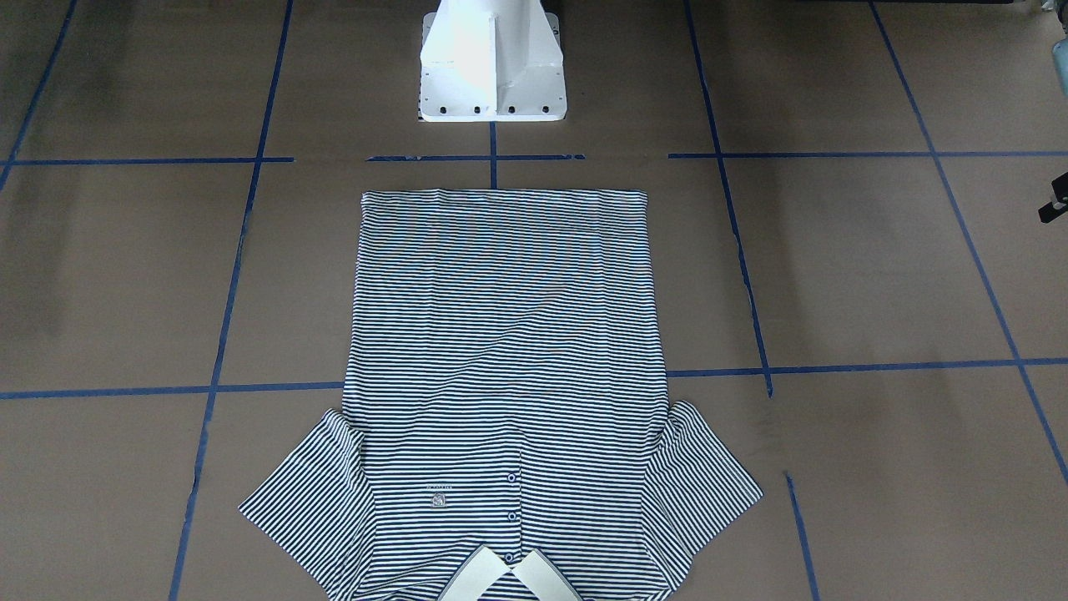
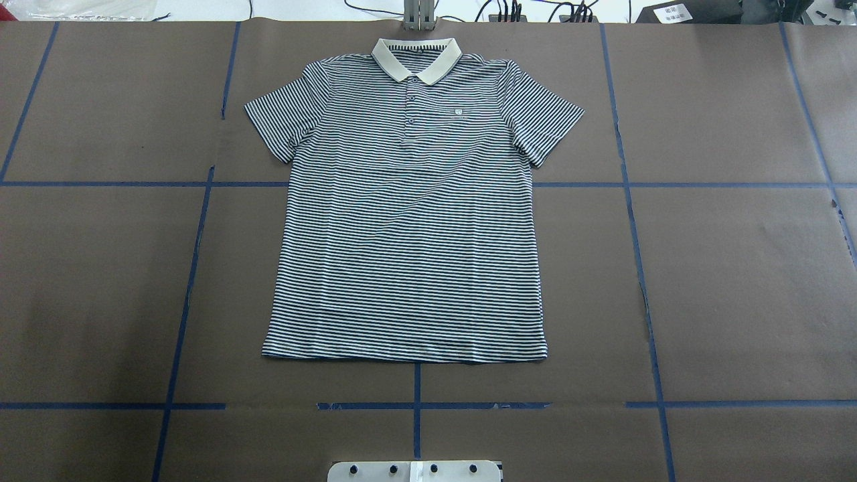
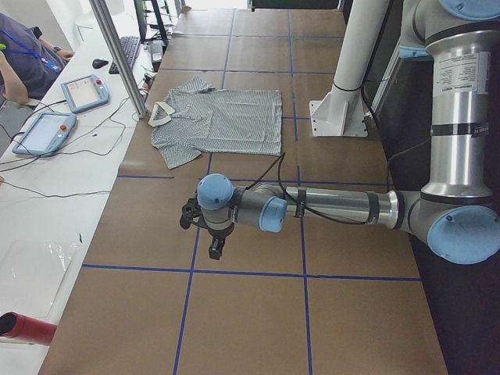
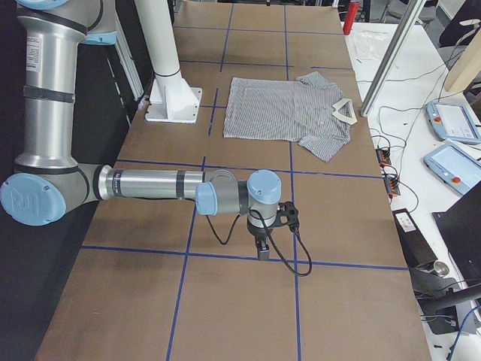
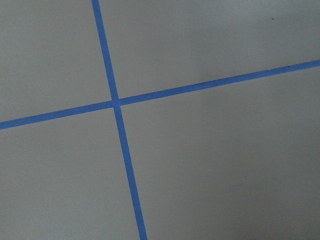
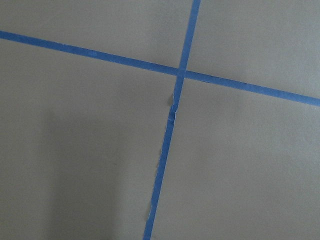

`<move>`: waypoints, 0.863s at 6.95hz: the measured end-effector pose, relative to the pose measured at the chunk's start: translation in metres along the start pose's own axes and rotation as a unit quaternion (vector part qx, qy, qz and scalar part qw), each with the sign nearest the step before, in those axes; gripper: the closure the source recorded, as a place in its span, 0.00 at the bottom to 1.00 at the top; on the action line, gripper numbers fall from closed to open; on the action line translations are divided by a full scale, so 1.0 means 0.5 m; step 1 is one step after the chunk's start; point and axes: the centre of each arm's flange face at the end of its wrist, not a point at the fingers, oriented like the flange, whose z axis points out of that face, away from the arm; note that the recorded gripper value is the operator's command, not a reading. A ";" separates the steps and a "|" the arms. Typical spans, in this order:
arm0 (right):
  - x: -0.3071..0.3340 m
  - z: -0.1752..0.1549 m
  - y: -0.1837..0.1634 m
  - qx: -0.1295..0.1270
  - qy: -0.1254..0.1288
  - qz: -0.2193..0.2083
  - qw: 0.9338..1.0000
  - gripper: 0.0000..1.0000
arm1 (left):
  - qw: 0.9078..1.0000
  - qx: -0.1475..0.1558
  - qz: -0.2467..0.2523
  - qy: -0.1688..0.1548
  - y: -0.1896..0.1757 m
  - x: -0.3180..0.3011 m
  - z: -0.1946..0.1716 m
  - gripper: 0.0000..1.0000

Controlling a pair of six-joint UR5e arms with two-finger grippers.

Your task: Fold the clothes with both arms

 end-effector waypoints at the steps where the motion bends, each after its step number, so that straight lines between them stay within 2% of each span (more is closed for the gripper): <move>1: 0.000 0.000 0.000 0.000 0.000 0.000 1.000 0.00 | 1.000 -0.001 0.005 0.001 -0.003 0.006 0.005 0.00; 4: -0.015 -0.018 -0.026 0.014 0.004 -0.013 1.000 0.00 | 1.000 -0.001 0.022 0.003 -0.018 0.026 0.015 0.00; 5: -0.027 -0.033 -0.047 0.034 0.004 -0.031 0.999 0.00 | 0.999 0.011 0.037 0.004 -0.033 0.041 0.005 0.00; 6: -0.045 -0.055 -0.076 0.070 0.007 -0.062 0.996 0.00 | 0.997 0.033 0.064 0.004 -0.052 0.058 -0.008 0.00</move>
